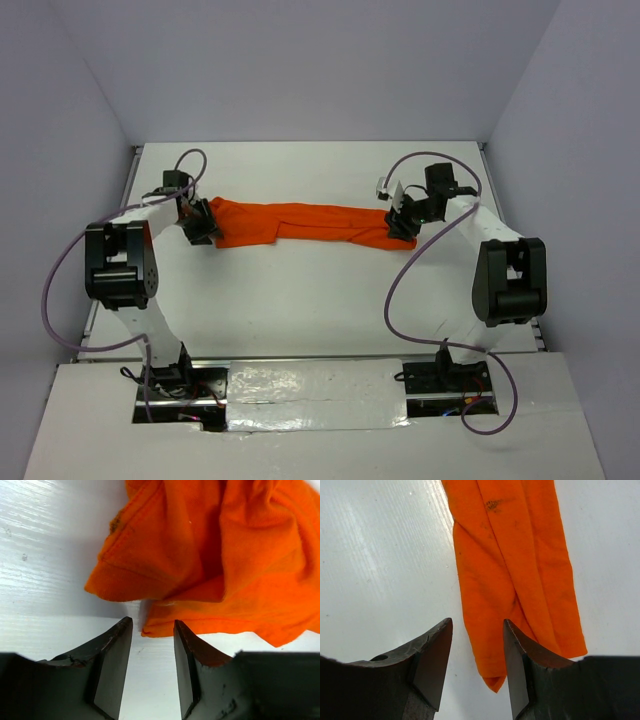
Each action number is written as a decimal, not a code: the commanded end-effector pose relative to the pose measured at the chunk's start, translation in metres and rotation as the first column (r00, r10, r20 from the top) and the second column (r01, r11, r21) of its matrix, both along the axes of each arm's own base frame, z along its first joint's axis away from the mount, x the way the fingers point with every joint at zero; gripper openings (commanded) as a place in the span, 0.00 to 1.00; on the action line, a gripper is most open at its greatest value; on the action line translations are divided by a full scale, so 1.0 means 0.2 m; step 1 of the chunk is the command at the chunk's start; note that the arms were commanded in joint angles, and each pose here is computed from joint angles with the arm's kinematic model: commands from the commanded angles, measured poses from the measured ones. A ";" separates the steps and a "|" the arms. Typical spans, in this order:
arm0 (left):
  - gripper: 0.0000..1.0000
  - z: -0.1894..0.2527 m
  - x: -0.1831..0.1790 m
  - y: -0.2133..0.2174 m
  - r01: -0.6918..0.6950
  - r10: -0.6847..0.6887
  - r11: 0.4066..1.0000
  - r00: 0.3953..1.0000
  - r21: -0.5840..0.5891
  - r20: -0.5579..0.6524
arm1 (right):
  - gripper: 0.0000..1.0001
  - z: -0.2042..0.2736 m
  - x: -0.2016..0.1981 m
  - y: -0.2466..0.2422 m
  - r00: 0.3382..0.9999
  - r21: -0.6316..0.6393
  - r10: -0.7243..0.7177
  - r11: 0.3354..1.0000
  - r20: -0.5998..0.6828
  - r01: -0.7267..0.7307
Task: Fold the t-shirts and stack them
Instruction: Fold the other side of the tshirt into a rectangle
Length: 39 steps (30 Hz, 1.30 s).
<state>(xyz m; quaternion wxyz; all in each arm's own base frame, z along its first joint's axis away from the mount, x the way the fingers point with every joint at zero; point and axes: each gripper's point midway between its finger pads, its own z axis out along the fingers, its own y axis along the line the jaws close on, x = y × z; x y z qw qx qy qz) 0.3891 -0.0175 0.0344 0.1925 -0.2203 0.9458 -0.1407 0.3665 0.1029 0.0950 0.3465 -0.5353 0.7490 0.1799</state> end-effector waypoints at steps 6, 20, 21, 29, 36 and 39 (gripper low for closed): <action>0.47 -0.11 -0.03 -0.08 0.075 -0.072 0.993 0.996 0.090 -0.044 | 0.52 0.13 0.02 0.03 0.998 0.045 -0.002 0.999 0.068 -0.001; 0.00 0.17 0.05 -0.20 0.072 -0.073 0.997 0.995 0.024 0.061 | 0.52 0.14 0.00 -0.01 0.997 0.050 -0.015 0.999 0.077 0.011; 0.00 0.25 0.10 -0.21 0.071 -0.072 0.997 0.992 0.011 0.099 | 0.52 0.14 0.00 -0.01 0.997 0.050 -0.017 0.999 0.078 0.013; 0.00 0.64 0.30 -0.25 0.056 0.010 0.968 0.967 -0.245 0.256 | 0.52 0.13 -0.01 -0.01 0.997 0.051 -0.018 0.999 0.077 0.014; 0.00 0.65 0.45 -0.29 0.101 0.002 0.919 0.965 -0.380 0.261 | 0.52 0.13 0.00 -0.02 0.997 0.050 -0.024 0.999 0.075 0.020; 0.00 0.61 0.49 -0.28 0.112 -0.009 0.915 0.966 -0.387 0.258 | 0.52 0.14 0.00 -0.03 0.996 0.049 -0.027 0.999 0.084 0.023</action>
